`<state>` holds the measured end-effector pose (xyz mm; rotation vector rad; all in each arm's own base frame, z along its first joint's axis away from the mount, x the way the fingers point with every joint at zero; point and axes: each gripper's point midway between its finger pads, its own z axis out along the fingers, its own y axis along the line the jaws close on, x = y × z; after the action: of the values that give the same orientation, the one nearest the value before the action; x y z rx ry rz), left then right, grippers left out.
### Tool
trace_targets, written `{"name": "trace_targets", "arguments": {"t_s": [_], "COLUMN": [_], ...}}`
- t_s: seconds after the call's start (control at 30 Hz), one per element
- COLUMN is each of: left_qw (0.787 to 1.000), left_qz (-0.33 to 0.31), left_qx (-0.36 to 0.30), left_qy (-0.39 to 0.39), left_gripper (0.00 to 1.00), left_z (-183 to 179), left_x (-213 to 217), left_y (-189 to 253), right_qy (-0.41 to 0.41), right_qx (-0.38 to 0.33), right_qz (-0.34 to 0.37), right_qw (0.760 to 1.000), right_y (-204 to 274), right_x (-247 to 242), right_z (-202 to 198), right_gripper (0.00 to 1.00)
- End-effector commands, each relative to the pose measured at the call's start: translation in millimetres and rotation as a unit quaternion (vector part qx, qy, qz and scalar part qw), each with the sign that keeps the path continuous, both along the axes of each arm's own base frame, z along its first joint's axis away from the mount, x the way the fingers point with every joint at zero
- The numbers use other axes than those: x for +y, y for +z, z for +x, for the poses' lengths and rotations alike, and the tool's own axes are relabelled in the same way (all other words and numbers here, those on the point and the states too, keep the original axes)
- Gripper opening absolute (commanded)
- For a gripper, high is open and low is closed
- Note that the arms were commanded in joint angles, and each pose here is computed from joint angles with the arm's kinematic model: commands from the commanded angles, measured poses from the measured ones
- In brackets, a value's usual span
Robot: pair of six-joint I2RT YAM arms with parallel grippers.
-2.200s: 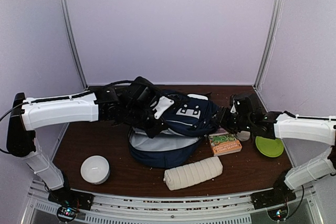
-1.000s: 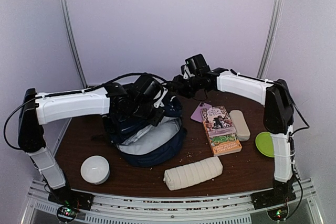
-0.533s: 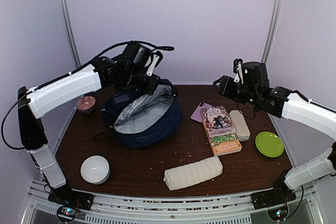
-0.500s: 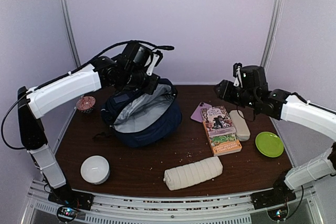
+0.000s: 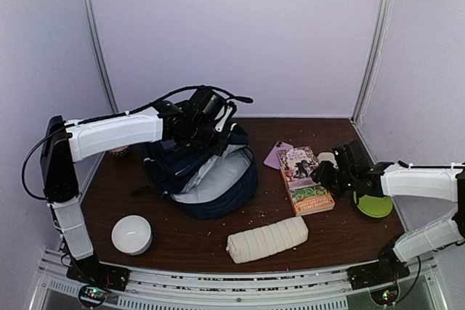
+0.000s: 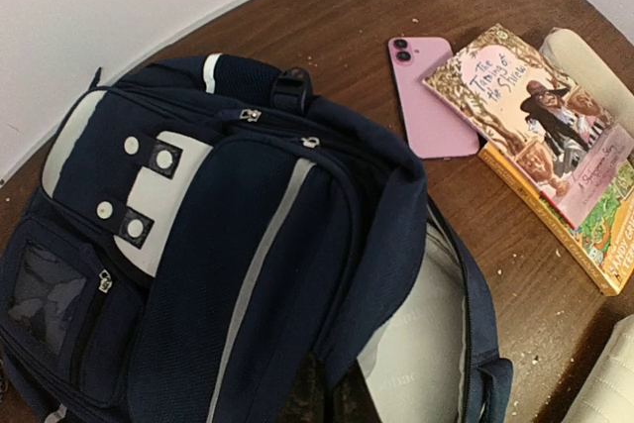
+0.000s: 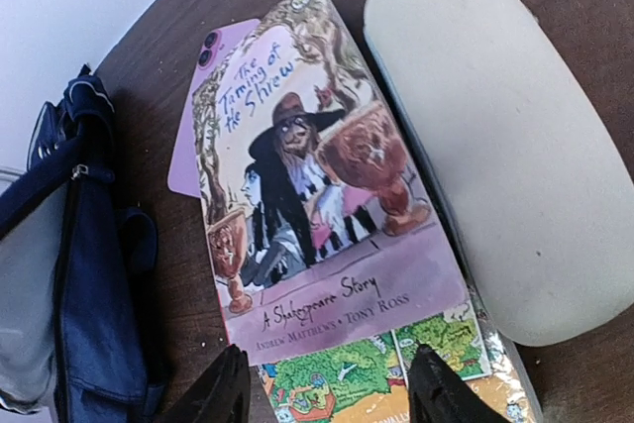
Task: Pack the student bag
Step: Adjust the student bag at the center of the board.
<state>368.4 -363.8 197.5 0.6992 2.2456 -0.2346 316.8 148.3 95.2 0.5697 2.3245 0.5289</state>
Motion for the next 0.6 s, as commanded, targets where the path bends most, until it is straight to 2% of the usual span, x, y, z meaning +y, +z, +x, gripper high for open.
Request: {"name": "trace_targets", "arguments": {"t_s": [0.0,0.1,0.27,0.57], "left_qw": [0.998,0.998,0.997,0.997], "left_qz": [-0.054,-0.052,-0.057,-0.057], "left_qx": [-0.021,-0.013,-0.008,-0.004], "left_qy": [0.018,0.035,0.051,0.052], "left_gripper": [0.00,0.00,0.00,0.00], "left_z": [8.6,6.6,0.8,-11.5], "left_x": [-4.5,2.5,10.9,20.7], "left_y": [14.0,4.4,-4.2,-12.9], "right_qy": [-0.082,-0.123,-0.180,-0.216], "right_qx": [-0.010,-0.002,-0.003,0.035], "right_qz": [0.127,0.161,0.176,0.202], "right_qw": [0.988,0.979,0.968,0.955], "right_y": [-2.4,-8.0,-17.3,-52.9], "right_x": [-2.3,-5.3,-15.1,-14.4], "right_z": [0.6,1.7,9.0,6.8], "right_gripper": [0.55,0.55,0.55,0.55]}}
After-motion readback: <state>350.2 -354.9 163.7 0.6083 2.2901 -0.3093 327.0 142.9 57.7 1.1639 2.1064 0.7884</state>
